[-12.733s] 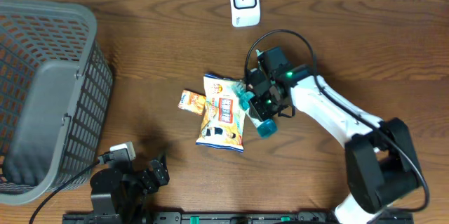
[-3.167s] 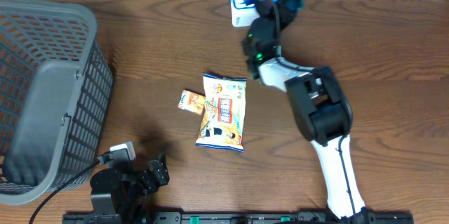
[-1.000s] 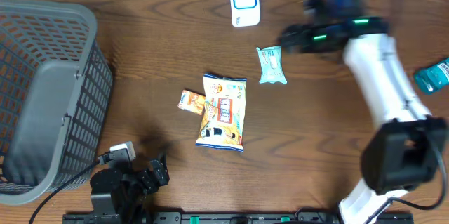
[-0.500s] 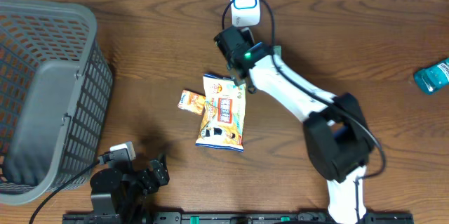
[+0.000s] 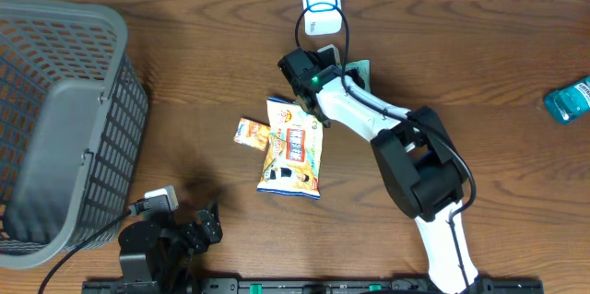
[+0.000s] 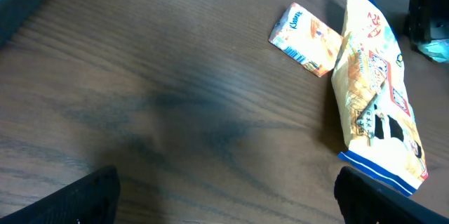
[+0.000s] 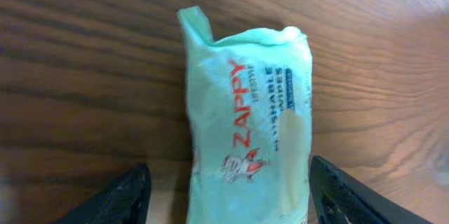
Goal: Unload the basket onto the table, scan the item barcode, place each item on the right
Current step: 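Move the right gripper to the green wipes pack and grasp it, then lift the green wipes pack off the table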
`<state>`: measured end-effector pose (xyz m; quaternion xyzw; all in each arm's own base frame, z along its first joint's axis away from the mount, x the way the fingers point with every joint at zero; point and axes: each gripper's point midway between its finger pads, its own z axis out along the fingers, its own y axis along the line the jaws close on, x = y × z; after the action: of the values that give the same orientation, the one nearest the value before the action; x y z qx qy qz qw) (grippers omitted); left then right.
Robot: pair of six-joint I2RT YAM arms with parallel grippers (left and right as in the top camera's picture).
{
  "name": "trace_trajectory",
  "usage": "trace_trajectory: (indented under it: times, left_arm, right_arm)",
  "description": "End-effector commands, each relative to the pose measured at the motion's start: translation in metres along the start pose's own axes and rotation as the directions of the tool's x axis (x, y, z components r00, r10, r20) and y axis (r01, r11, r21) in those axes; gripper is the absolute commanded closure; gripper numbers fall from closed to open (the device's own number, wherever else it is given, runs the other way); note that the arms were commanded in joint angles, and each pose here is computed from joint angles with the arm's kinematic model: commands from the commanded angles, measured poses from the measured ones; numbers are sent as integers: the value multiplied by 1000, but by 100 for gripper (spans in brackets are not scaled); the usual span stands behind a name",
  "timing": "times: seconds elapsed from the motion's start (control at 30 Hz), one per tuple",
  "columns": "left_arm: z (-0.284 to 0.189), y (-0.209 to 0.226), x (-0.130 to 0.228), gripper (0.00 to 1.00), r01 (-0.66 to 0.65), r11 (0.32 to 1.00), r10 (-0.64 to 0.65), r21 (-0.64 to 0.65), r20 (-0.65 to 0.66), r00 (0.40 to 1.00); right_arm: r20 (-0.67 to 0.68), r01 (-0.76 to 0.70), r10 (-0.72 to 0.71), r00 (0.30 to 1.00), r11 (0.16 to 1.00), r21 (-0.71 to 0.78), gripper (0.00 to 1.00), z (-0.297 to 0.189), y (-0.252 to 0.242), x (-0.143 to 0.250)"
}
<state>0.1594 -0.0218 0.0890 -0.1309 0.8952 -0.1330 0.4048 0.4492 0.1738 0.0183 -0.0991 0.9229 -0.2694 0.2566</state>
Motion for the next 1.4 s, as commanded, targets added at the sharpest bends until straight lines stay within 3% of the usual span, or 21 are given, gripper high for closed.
trace_trajectory:
  times: [0.0,0.1,0.2,0.33,0.5,0.57,0.7,0.77,0.9,0.93,0.97,1.1,1.37]
  left_arm:
    - [1,-1,3,2,-6,1000,6,7,-10,1000]
    - [1,-1,3,2,-6,1000,6,7,-10,1000]
    - [1,-1,3,2,-6,1000,6,7,-10,1000]
    - [1,-1,3,2,-6,1000,6,7,-10,1000]
    - [1,-1,3,2,-6,1000,6,7,-10,1000]
    - [1,-1,3,2,-6,1000,6,7,-10,1000]
    - [1,-1,3,2,-6,1000,6,7,-10,1000]
    - [1,-1,3,2,-6,1000,6,7,-10,1000]
    - [1,-1,3,2,-6,1000,6,7,-10,1000]
    - [1,-1,3,2,-6,1000,6,7,-10,1000]
    - [1,-1,3,2,-6,1000,6,7,-10,1000]
    - [1,-1,3,2,-6,1000,6,7,-10,1000]
    - [1,-1,3,2,-6,1000,6,7,-10,1000]
  right_arm:
    - [-75,18,-15,997,999,29,35,33,8,26]
    - [-131,38,-38,991,999,2,46,47,16,43]
    - [-181,37,-42,983,999,-28,73,49,23,57]
    - [-226,-27,-12,974,986,-167,86,36,43,59]
    - [-243,-109,-21,970,854,-510,99,-35,59,28]
    - [-217,-110,-46,975,749,-653,99,-76,56,15]
    - [-151,-106,-81,985,404,-909,99,-168,30,-2]
    - [-148,-121,-77,986,278,-953,99,-194,14,-4]
    - [-52,-61,-69,996,-136,-989,99,-260,-16,-8]
    - [-76,-90,-71,995,-210,-974,99,-271,-22,-7]
    - [-160,-184,-98,982,-340,-922,99,-291,-35,-3]
    - [-309,-358,-185,933,-392,-847,99,-306,-47,9]
    - [-495,-588,-328,805,-326,-740,99,-319,-55,34]
